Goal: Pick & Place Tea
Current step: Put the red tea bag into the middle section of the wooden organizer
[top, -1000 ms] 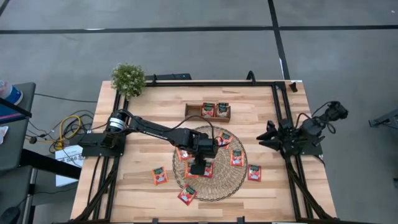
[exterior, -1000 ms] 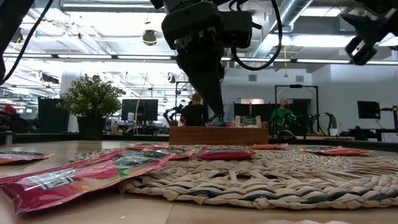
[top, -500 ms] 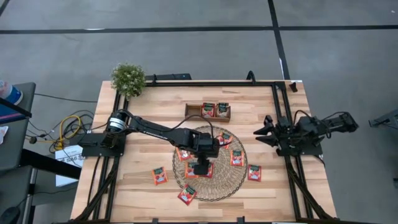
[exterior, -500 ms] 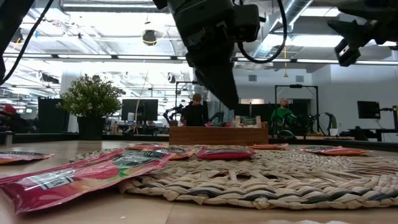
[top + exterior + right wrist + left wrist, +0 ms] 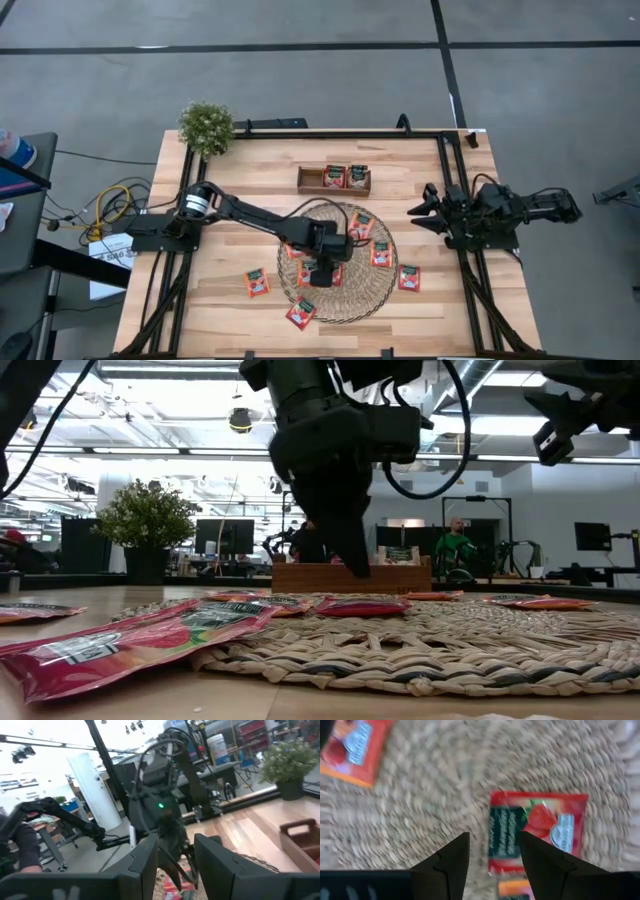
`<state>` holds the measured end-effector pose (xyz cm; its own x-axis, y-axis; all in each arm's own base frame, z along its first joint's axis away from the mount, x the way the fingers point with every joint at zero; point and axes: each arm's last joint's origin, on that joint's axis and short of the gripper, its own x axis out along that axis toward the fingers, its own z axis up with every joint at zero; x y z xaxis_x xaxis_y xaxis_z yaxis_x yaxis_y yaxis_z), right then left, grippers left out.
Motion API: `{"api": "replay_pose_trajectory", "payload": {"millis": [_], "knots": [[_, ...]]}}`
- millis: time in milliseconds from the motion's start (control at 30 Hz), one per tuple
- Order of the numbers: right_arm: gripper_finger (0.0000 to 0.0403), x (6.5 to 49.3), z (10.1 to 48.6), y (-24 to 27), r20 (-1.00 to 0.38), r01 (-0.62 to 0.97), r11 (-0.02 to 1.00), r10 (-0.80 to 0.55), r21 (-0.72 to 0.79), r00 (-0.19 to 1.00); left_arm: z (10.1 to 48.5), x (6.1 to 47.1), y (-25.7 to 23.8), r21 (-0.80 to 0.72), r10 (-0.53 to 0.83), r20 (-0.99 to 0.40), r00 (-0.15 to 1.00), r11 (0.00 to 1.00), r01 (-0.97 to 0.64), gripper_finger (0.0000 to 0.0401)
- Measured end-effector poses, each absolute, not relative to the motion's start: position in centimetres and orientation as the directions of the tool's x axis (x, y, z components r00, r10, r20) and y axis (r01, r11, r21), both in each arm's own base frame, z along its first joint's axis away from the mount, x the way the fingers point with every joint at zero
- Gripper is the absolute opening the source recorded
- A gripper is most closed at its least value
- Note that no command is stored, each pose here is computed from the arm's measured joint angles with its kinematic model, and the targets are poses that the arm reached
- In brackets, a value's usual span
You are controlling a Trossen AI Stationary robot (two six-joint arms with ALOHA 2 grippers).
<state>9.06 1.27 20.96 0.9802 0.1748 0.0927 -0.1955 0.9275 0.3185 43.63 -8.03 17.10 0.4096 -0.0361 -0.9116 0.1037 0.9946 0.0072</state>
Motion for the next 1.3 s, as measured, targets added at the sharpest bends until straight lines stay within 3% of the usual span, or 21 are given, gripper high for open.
{"api": "replay_pose_trajectory", "payload": {"millis": [767,1033,1300], "knots": [[0.0121,9.1,20.9,1.2,0.080,-0.187,0.935,0.171,0.302,0.982,14.9,43.9,-8.2,0.065,0.016,-0.933,0.360,0.990,0.125,0.0161],[0.0121,9.1,20.6,1.2,0.059,-0.181,0.935,0.172,0.303,0.983,14.4,43.9,-8.4,0.090,0.035,-0.936,0.351,0.986,0.142,0.0118],[0.0121,9.1,20.6,1.2,0.053,-0.180,0.936,0.172,0.304,0.984,14.4,43.9,-8.3,0.107,0.051,-0.933,0.357,0.985,0.139,0.0037]]}}
